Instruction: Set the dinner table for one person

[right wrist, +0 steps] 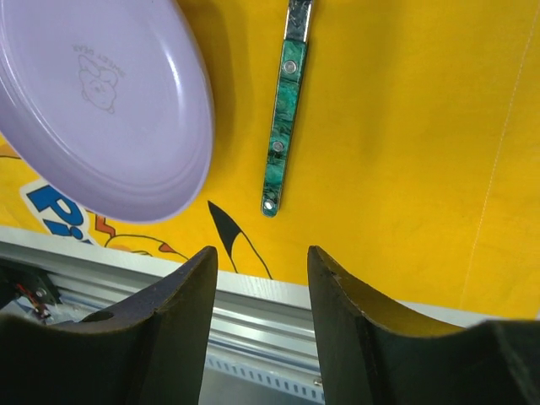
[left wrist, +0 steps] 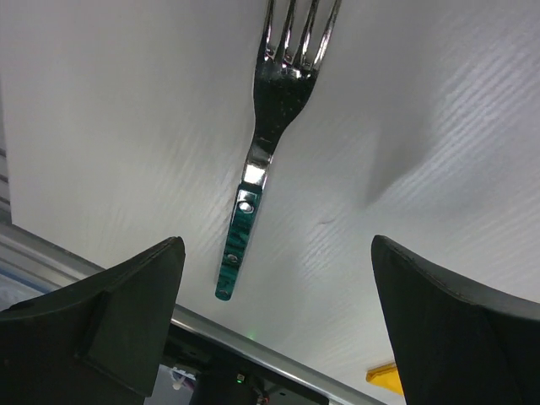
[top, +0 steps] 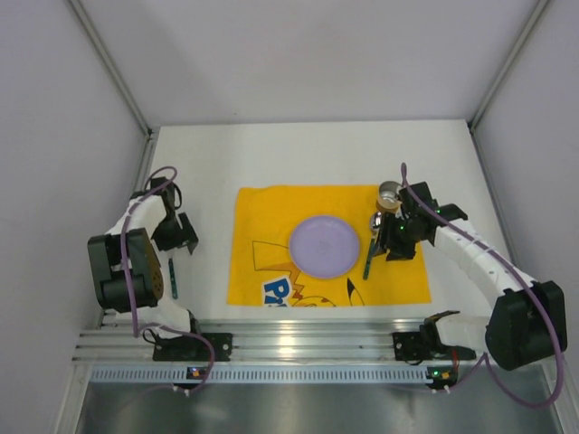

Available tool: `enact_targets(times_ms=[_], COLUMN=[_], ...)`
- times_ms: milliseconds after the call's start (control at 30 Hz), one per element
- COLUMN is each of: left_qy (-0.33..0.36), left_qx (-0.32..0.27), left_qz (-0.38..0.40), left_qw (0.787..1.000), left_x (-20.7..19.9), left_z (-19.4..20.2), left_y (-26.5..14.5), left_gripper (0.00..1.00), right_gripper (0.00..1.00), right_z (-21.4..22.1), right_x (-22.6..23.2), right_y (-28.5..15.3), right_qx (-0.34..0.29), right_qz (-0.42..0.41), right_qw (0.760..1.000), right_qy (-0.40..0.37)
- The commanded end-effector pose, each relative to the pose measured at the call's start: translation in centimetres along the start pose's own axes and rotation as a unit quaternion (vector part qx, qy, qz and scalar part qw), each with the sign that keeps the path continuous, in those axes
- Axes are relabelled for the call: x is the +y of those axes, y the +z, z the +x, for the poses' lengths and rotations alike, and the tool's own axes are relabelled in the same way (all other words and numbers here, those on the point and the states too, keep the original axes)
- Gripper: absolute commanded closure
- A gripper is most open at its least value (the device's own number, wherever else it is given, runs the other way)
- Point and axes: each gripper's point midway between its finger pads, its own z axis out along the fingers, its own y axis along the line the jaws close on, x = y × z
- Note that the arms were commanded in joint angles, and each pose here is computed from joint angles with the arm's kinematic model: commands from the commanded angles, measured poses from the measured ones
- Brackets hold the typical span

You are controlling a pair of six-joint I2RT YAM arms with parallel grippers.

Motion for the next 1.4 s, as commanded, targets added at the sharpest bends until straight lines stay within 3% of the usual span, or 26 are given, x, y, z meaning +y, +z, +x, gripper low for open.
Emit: enact_targets(times_ms=[0, 167, 267, 333, 433, 500, 533, 600, 700, 833, 1000, 1200, 1367], left_qy=[-0.012, -0.03, -0.052, -0.065, -0.083, -0.09, -0.09, -0.088, -0.082, -0.042, 0.062, 0.126, 0.153], left_qx=[-0.001, 0.053, 0.08, 0.092, 0.13, 0.15, 0.15, 0.15, 0.131, 0.053, -0.047, -0.103, -0.099], left_qz=[0.023, -0.005, 0.013, 0.018, 0.048, 0.062, 0.06, 0.062, 0.064, 0.064, 0.081, 0.151, 0.239], left_qw=[1.0, 0.998, 0.995, 0.993, 0.987, 0.983, 0.983, 0.983, 0.986, 0.996, 0.994, 0.975, 0.954], left_x=[-0.4, 1.1, 1.2, 1.6, 1.1, 0.7, 0.7, 0.6, 0.4, -0.9, -6.6, -11.7, -14.8], left_z=[-0.9, 0.4, 0.4, 0.5, 1.3, 1.7, 1.6, 1.4, 0.6, -2.8, -6.4, -5.6, -3.2], left_y=[1.3, 4.5, 6.0, 7.1, 8.6, 9.6, 9.8, 10.2, 9.7, 5.8, -1.4, -8.4, -12.0], left_gripper=[0.03, 0.09, 0.24, 0.46, 0.58, 0.72, 0.86, 1.0, 1.0, 1.0, 1.0, 1.0, 1.0], right_gripper=[0.52, 0.53, 0.53, 0.53, 0.54, 0.54, 0.54, 0.54, 0.54, 0.54, 0.53, 0.49, 0.48], right_z=[-1.5, -2.1, -2.6, -2.9, -2.9, -2.7, -2.6, -2.7, -2.9, -3.3, -3.8, -4.7, -4.7], right_x=[0.9, 1.0, 1.2, 1.0, 1.0, 1.1, 1.0, 0.9, 0.7, 0.8, 1.2, 1.8, 1.8], right_y=[-0.9, -0.5, -0.7, -1.0, -1.0, -1.0, -0.9, -1.2, -1.6, -1.9, -2.2, -3.3, -3.6], right_qx=[-0.008, 0.009, 0.013, 0.015, 0.018, 0.02, 0.021, 0.016, 0.006, -0.008, -0.023, -0.045, -0.053], right_qz=[-0.009, -0.003, -0.002, 0.007, 0.009, 0.005, 0.006, 0.011, 0.019, 0.02, 0.017, 0.012, 0.012], right_qw=[1.0, 0.999, 0.998, 0.998, 0.998, 0.998, 0.998, 0.998, 0.998, 0.999, 0.999, 0.999, 0.999], right_qy=[-0.027, -0.045, -0.058, -0.066, -0.063, -0.059, -0.058, -0.059, -0.058, -0.045, -0.026, -0.016, 0.001])
